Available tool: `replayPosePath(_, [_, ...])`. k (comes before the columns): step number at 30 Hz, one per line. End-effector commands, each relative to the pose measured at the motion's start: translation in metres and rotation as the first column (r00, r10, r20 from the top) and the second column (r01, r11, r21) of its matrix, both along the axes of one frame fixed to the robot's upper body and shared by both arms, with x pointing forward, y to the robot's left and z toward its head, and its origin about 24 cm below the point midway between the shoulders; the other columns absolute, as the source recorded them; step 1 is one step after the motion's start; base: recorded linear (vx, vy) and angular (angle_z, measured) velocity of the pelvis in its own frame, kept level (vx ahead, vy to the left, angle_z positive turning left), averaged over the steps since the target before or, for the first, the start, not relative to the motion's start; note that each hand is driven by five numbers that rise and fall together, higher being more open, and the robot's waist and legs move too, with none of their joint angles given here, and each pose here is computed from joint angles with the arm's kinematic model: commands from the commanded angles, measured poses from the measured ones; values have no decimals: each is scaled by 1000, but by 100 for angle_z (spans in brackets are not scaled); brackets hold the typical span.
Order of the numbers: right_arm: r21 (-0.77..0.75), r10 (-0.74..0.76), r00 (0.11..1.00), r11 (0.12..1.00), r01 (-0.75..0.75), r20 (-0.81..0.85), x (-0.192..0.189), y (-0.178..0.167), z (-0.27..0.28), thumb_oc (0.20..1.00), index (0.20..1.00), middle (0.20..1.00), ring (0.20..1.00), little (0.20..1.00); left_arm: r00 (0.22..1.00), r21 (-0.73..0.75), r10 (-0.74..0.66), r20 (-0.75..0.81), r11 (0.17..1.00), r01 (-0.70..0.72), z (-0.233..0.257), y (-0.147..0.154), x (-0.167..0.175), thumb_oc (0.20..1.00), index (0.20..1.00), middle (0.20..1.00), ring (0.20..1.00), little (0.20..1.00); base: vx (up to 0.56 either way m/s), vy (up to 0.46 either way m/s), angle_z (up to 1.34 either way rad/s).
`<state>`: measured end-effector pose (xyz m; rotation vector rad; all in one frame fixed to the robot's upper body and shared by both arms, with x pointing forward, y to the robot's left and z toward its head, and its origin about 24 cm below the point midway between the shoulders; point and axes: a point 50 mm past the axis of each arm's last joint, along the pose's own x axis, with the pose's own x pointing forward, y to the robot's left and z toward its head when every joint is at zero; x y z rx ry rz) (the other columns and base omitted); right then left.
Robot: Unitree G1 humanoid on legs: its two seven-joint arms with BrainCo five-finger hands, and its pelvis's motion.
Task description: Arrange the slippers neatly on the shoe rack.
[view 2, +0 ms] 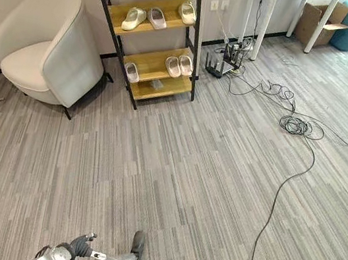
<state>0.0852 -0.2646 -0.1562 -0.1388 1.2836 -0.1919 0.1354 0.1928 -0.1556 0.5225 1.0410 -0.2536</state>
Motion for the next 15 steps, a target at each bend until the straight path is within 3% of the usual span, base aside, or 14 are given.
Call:
replayPosePath(1, [3, 63, 998, 998, -63, 13, -4, 7, -2, 1000, 1000, 1000, 1000, 1000, 997, 77, 43, -63, 996, -38, -3, 25, -21, 1000, 1000, 1000, 1000, 1000, 563, 96, -80])
replayPosePath(7, [48, 101, 995, 994, -102, 27, 1, 27, -6, 1000, 1000, 1000, 1000, 1000, 992, 111, 96, -76, 990, -87, -3, 38, -28, 1000, 1000, 1000, 1000, 1000, 353, 103, -34])
replayPosePath(10, [73, 46, 998, 996, -48, 34, 2, 24, -6, 1000, 1000, 1000, 1000, 1000, 979, 141, 157, -134, 980, -138, -5, 47, -38, 1000, 1000, 1000, 1000, 1000, 358, 142, -38])
replayPosePath(15, [57, 19, 1000, 998, -19, -10, -14, 18, -7, 1000, 1000, 1000, 1000, 1000, 977, 148, 179, -119, 976, -161, -3, 50, -35, 1000, 1000, 1000, 1000, 1000, 442, 153, 25])
